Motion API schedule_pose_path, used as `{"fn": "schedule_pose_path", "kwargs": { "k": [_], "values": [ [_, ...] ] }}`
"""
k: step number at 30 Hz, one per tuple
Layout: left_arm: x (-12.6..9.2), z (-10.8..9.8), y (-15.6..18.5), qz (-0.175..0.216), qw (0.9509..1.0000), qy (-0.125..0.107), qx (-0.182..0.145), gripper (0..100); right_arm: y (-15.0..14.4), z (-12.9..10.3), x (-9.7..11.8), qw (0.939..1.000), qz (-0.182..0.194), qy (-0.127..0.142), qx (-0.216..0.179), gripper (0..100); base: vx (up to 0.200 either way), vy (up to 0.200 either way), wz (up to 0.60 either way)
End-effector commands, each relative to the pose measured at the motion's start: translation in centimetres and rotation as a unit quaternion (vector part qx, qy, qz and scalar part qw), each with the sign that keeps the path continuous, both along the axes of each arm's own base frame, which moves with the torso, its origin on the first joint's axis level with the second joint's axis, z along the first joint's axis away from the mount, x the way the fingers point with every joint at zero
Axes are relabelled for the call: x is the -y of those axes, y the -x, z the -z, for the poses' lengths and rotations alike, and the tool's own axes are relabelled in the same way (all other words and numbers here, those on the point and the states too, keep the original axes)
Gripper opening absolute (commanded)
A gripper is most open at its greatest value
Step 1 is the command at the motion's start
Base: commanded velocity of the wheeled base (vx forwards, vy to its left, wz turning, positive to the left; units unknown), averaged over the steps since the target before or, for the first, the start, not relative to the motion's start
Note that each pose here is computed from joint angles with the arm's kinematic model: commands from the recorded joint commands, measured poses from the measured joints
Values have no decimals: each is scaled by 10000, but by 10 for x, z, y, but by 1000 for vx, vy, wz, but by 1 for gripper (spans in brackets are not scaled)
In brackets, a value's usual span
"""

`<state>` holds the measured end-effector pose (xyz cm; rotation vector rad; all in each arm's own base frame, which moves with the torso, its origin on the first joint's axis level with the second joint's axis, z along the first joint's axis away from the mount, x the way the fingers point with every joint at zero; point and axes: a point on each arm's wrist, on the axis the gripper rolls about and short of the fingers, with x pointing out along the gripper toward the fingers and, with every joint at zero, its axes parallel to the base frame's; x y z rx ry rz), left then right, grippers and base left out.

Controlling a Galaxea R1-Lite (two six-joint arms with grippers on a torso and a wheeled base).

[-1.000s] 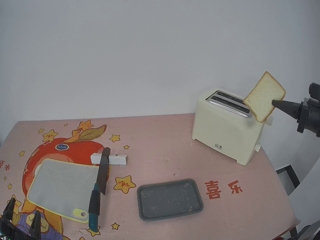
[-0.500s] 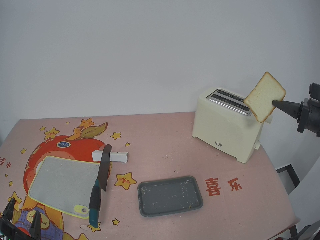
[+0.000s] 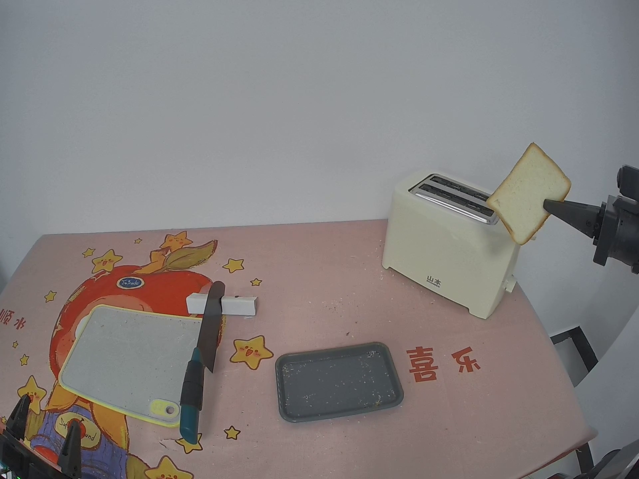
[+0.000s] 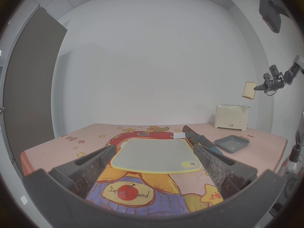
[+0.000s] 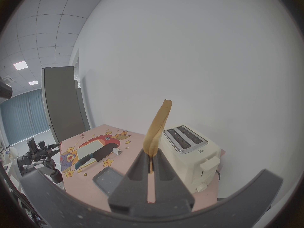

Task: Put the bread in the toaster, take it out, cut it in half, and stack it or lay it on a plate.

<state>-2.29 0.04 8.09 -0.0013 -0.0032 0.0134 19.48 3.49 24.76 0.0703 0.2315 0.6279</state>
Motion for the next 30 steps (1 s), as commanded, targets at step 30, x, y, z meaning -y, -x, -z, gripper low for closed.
{"fn": "schedule_pose_path", "kwargs": {
  "k": [30],
  "values": [
    [0,5,0,-2,10000,-14,-1,100,1,6,-1,9999,-74,60,-63,0,0,-47,0]
  ]
}}
